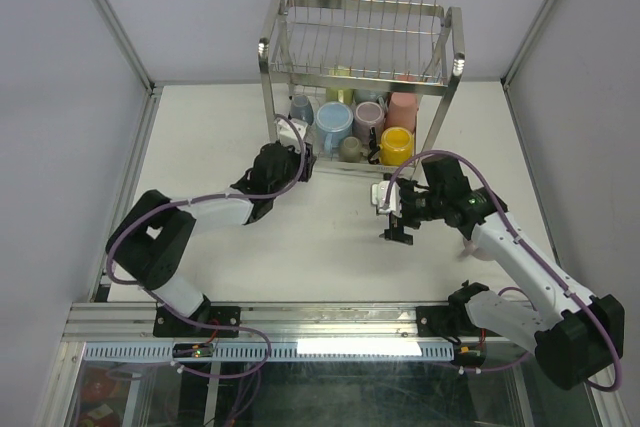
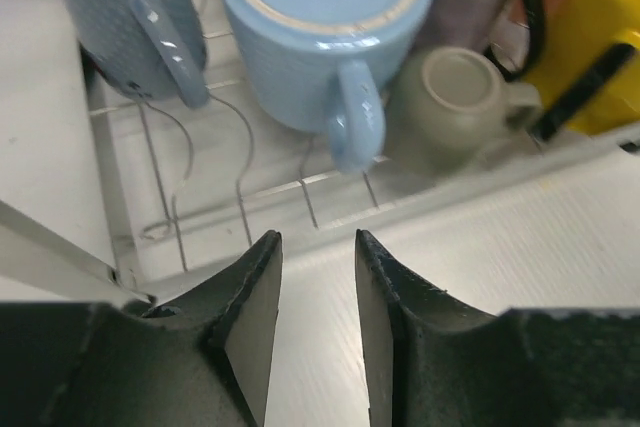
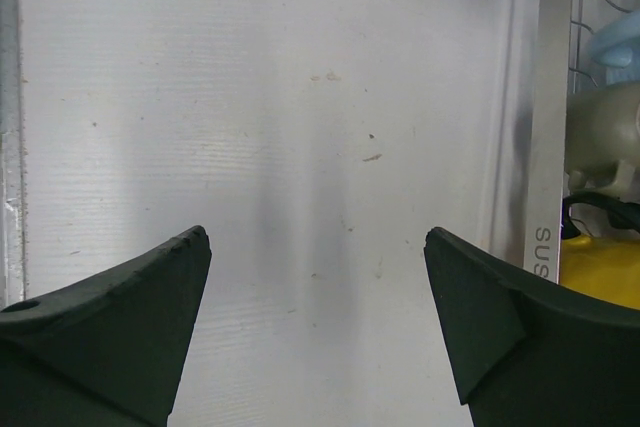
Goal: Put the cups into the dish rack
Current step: Turn the cup upside down in the dish rack.
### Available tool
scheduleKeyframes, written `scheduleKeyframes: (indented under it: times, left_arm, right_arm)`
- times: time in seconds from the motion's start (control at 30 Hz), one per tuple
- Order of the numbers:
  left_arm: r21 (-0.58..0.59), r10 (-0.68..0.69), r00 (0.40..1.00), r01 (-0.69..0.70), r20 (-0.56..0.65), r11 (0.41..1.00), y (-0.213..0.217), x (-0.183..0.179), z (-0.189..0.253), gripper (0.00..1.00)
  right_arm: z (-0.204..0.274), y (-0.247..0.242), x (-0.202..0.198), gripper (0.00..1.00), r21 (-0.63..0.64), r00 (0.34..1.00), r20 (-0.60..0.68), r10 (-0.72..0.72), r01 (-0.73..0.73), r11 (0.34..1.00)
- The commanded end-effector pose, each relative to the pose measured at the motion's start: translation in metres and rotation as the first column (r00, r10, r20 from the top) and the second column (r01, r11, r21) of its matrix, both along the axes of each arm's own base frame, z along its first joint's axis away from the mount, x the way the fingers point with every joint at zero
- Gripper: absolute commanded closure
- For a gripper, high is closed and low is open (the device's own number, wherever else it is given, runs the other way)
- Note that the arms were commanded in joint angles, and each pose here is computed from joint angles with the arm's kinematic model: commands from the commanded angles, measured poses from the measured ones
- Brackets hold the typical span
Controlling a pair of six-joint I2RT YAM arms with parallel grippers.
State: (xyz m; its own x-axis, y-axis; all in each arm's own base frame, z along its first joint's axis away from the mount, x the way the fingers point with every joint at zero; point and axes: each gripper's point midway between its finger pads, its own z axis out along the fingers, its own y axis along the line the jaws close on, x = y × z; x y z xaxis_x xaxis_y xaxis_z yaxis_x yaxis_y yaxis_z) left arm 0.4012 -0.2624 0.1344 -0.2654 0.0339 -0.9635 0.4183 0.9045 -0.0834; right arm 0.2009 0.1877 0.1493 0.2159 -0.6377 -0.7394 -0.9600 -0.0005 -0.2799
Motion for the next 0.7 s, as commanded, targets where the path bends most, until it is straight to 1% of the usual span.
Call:
scheduleKeyframes:
  times: [0.0, 0.13, 0.27, 0.33, 0.4, 0.43, 0.5, 0.57, 0.6, 0.67]
  left_arm:
    - [-0.113, -0.221, 0.964, 0.239, 0.149, 0.964, -0.024, -0.041, 0.056, 0.67]
    - [-0.171, -0.328, 0.915, 0.371, 0.237, 0.913, -0.023, -0.081, 0.079, 0.65]
    - [-0.248, -0.373, 0.89, 0.436, 0.262, 0.865, -0.018, -0.11, 0.079, 0.54]
    - [-0.299, -0.376, 0.887, 0.447, 0.267, 0.843, -0.014, -0.122, 0.077, 0.46]
    - [-0.35, -0.366, 0.888, 0.449, 0.28, 0.822, -0.008, -0.133, 0.078, 0.37]
    - [-0.369, -0.356, 0.892, 0.442, 0.279, 0.817, -0.003, -0.138, 0.074, 0.3]
    - [-0.414, -0.321, 0.901, 0.421, 0.29, 0.807, 0.007, -0.144, 0.076, 0.19]
    - [-0.454, -0.281, 0.91, 0.398, 0.306, 0.797, 0.016, -0.149, 0.08, 0.06]
    - [-0.469, -0.261, 0.916, 0.384, 0.306, 0.795, 0.021, -0.15, 0.08, 0.01]
    - [-0.479, -0.253, 0.914, 0.385, 0.317, 0.789, 0.025, -0.155, 0.083, 0.01]
  right_arm:
    - [0.039, 0.014, -0.012, 0.09, 0.1, 0.997, 0.01, 0.081, -0.081, 0.992]
    - [0.056, 0.014, -0.015, 0.09, 0.12, 0.997, -0.038, 0.064, -0.059, 0.991]
    - [0.075, 0.004, -0.011, 0.09, 0.128, 0.991, -0.131, -0.031, 0.048, 0.991]
    - [0.079, -0.009, -0.013, 0.09, 0.122, 0.981, -0.176, -0.076, 0.099, 0.988]
    - [0.076, -0.027, -0.011, 0.09, 0.083, 0.97, -0.186, -0.159, 0.177, 0.981]
    - [0.072, -0.037, -0.01, 0.09, 0.048, 0.96, -0.186, -0.208, 0.22, 0.974]
    - [0.064, -0.058, -0.007, 0.09, -0.021, 0.935, -0.176, -0.308, 0.31, 0.951]
    - [0.057, -0.079, -0.004, 0.09, -0.084, 0.902, -0.16, -0.4, 0.392, 0.916]
    - [0.055, -0.089, -0.003, 0.08, -0.11, 0.884, -0.154, -0.441, 0.429, 0.897]
    - [0.053, -0.112, 0.002, 0.08, -0.157, 0.846, -0.121, -0.519, 0.5, 0.852]
